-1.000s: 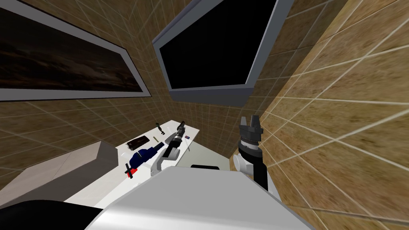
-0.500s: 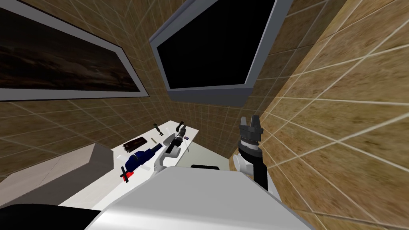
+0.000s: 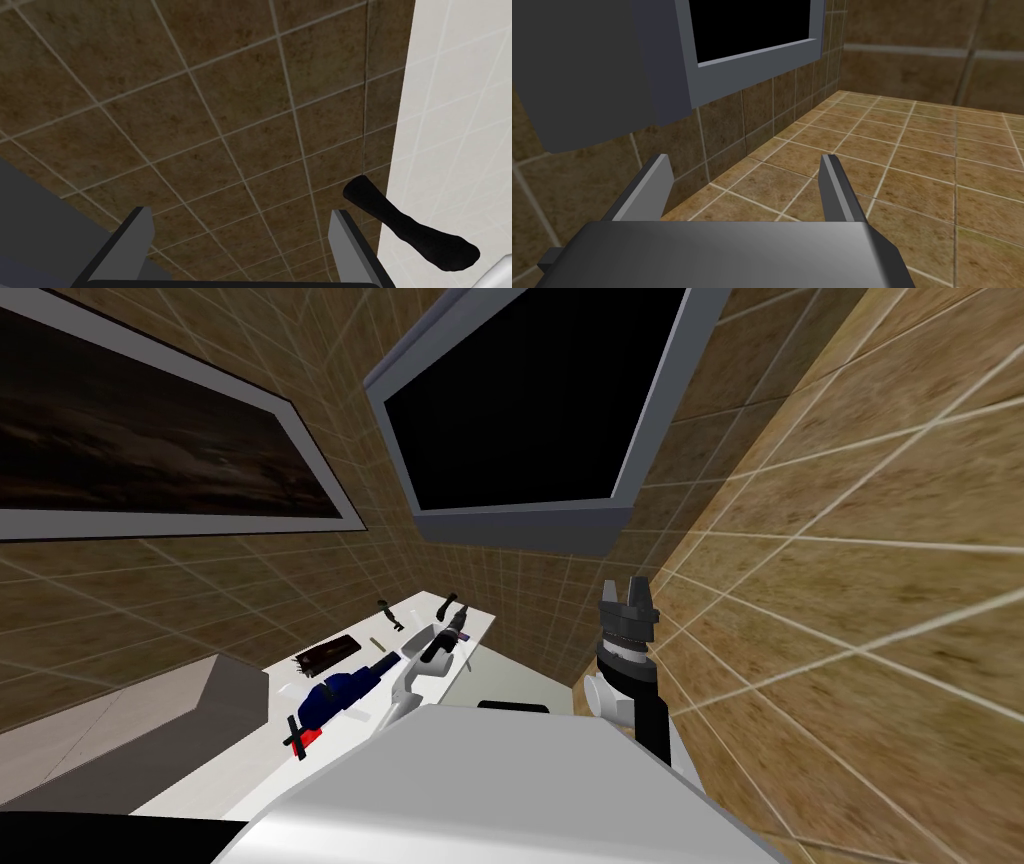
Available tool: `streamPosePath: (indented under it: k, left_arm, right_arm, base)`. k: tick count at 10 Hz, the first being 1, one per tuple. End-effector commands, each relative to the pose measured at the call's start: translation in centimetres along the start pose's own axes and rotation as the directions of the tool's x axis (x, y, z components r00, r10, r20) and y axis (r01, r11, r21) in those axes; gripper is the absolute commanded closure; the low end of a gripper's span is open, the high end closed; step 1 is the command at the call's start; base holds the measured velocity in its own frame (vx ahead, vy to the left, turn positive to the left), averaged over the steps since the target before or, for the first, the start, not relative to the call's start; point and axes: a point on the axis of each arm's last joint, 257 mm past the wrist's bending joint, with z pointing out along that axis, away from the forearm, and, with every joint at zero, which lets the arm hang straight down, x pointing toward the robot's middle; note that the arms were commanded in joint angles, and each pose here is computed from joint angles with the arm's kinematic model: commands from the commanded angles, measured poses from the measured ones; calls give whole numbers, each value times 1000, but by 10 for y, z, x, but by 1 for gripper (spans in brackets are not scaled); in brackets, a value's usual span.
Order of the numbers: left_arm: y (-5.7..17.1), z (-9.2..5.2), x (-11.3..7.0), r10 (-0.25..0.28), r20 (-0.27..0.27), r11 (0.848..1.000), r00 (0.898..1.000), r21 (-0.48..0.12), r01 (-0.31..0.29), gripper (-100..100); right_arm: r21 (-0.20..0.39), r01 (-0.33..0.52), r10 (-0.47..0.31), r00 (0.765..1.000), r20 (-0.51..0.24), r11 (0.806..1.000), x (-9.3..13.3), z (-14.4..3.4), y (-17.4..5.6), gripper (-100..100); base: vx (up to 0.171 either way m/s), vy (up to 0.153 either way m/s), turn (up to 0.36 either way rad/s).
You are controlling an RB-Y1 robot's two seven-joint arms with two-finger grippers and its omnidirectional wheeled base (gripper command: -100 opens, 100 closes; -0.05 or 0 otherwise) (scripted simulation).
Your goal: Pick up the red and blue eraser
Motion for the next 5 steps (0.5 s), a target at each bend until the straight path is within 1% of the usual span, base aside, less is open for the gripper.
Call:
streamPosePath:
  k: [1,2,3,4,5]
  left_arm:
    - [27,5,4,11,-15,997,1000,-78,-13,-100]
    - [36,12,3,32,-25,994,999,-107,-34,-100]
    - [53,10,5,30,-35,987,999,-156,-35,-100]
    - [57,17,3,49,-47,982,998,-181,-57,-100]
    - [78,14,6,46,-58,971,997,-233,-58,-100]
  right_arm:
    - [0,0,0,1000,0,1000,0,0,0,0]
    - [0,0,0,1000,0,1000,0,0,0,0]
    - [0,0,0,1000,0,1000,0,0,0,0]
    - [0,0,0,1000,0,1000,0,0,0,0]
    - [0,0,0,1000,0,1000,0,0,0,0]
  base:
    - [35,-20,-16]
    - [43,-21,-28]
    - [35,-15,-16]
    - [36,-18,-23]
    - [37,-16,-17]
